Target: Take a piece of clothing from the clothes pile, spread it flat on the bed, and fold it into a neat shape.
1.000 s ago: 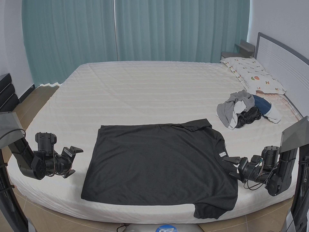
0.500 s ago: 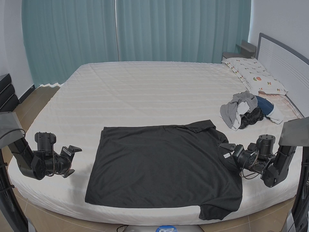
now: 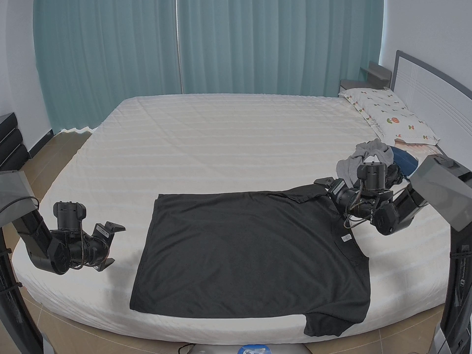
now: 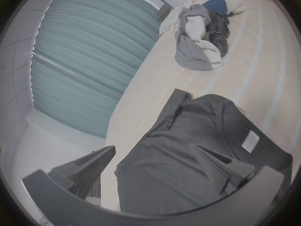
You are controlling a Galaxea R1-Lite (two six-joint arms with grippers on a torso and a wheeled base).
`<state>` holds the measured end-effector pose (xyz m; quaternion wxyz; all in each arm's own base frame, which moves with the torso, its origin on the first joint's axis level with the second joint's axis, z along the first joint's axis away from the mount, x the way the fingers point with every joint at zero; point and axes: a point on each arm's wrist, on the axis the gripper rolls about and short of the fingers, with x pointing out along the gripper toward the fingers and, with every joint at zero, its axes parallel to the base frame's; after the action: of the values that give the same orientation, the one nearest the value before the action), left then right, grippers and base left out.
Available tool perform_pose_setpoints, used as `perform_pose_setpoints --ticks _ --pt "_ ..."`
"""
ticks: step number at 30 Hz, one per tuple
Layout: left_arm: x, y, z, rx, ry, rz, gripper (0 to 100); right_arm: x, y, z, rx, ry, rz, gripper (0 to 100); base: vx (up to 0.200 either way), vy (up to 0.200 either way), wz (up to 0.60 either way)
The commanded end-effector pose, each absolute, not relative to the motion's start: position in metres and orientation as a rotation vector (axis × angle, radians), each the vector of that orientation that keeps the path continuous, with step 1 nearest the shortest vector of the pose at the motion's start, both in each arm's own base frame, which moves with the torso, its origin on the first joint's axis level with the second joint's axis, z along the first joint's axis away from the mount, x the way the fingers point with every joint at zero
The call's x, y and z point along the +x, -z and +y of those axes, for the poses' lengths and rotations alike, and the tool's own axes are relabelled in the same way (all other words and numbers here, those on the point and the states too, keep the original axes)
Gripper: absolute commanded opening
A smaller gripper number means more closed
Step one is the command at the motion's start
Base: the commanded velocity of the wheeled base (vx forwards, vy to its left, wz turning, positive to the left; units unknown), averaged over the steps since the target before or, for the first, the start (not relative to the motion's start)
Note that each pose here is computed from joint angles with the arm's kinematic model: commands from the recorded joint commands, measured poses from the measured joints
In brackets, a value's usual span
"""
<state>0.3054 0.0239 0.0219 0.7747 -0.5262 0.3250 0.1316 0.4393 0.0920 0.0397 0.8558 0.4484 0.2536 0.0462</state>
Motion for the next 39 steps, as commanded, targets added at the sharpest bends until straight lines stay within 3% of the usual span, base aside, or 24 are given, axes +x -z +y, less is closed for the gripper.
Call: perform_pose_setpoints --ticks 1,11,24,25,31,39 --pt "0.304 -0.021 0.023 -1.135 -0.284 0.708 100 0.476 0.018 0.107 0.871 -0.005 0.589 100 0.0 0.0 0.0" --pt "0.304 -0.021 0.023 -1.135 -0.285 0.71 100 0.5 0.017 0.113 0.821 0.044 0.567 100 0.0 0.0 0.0" --pt "0.305 -0.02 0.023 -1.133 -0.284 0.712 100 0.511 0.03 0.134 0.768 0.006 0.559 100 0.0 0.0 0.0" --pt "0.305 -0.02 0.023 -1.133 -0.284 0.712 100 0.513 0.033 0.133 0.75 0.017 0.565 0 0.0 0.0 0.0" --pt "0.305 -0.02 0.023 -1.131 -0.282 0.711 100 0.53 0.023 0.135 0.744 0.026 0.492 0 0.0 0.0 0.0" --pt "0.305 -0.02 0.023 -1.131 -0.283 0.71 100 0.537 0.003 0.141 0.764 -0.097 0.414 0 0.0 0.0 0.0"
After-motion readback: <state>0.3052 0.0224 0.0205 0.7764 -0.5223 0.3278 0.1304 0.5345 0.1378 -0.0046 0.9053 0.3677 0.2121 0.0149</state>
